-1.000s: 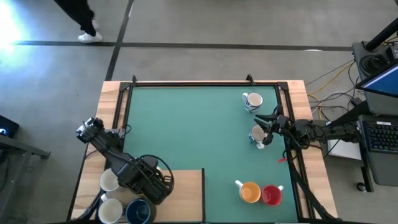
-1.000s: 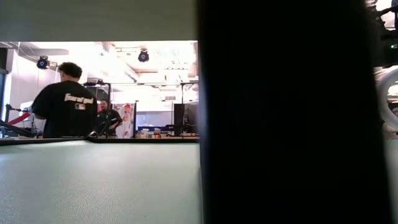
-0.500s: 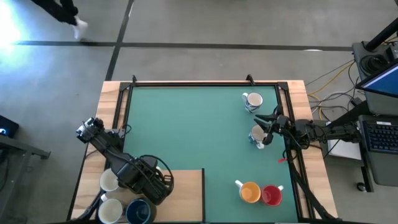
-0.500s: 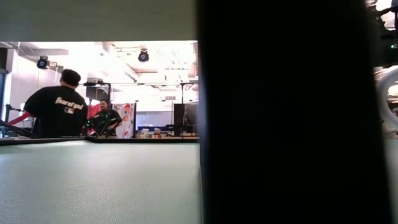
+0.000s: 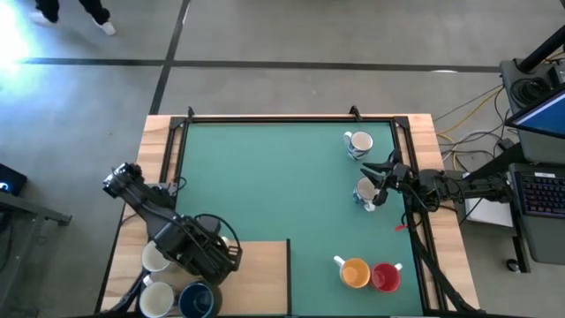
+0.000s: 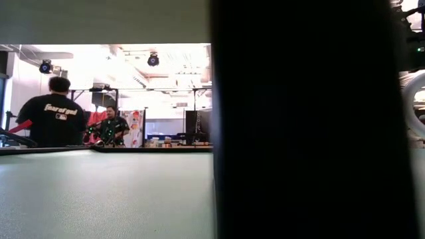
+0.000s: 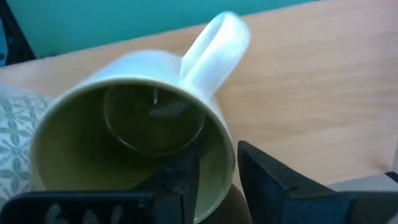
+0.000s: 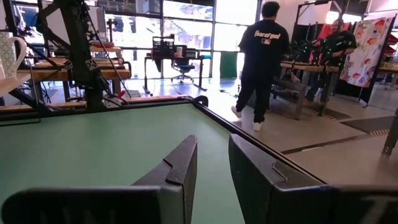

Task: Place coffee mugs
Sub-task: Move the bottom blue patterned mug to the center of the table

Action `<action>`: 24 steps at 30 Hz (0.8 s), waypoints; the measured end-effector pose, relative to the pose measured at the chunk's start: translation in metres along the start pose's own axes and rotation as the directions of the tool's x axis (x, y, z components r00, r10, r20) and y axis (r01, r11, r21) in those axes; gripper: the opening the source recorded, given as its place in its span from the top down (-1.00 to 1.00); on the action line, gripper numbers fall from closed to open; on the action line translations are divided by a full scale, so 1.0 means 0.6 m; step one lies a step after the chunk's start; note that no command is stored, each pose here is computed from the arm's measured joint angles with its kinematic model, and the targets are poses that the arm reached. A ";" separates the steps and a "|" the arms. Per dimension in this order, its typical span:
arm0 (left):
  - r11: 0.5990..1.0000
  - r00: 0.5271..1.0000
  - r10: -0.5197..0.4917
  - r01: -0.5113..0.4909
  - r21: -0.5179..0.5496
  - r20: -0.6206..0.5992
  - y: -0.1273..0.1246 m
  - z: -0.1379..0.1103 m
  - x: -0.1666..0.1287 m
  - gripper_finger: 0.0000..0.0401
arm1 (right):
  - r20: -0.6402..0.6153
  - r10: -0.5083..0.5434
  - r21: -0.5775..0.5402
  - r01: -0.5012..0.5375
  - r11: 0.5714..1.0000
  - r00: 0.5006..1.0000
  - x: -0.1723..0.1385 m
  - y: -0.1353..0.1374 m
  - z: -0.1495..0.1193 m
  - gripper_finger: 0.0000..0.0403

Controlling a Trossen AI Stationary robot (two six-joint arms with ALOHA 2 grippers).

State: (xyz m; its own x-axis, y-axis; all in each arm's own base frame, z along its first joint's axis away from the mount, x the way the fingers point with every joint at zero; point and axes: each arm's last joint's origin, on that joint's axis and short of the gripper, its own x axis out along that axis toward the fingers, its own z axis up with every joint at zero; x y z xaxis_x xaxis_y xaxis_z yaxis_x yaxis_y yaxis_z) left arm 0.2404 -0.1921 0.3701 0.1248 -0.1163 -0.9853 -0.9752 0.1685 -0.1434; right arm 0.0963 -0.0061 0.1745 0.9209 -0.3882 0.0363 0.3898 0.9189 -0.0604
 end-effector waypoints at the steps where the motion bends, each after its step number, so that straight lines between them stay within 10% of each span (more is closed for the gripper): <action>1: 1.000 1.000 -0.011 0.011 0.010 0.005 0.002 0.001 -0.004 0.54 | 0.000 0.000 0.000 0.000 1.000 1.000 0.000 0.000 0.000 0.59; 24: 0.983 0.990 -0.127 0.117 0.144 0.061 0.015 0.019 -0.037 0.54 | 0.000 0.000 0.000 0.000 1.000 1.000 0.000 0.000 0.000 0.59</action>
State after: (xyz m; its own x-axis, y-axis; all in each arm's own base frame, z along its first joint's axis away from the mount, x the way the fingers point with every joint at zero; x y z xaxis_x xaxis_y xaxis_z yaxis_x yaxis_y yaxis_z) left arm 0.2306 -0.1769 0.3894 0.2583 -0.0769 -0.9630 -0.9174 0.2928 -0.2694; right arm 0.0963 -0.0061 0.1746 0.9208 -0.3882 0.0364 0.3898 0.9189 -0.0605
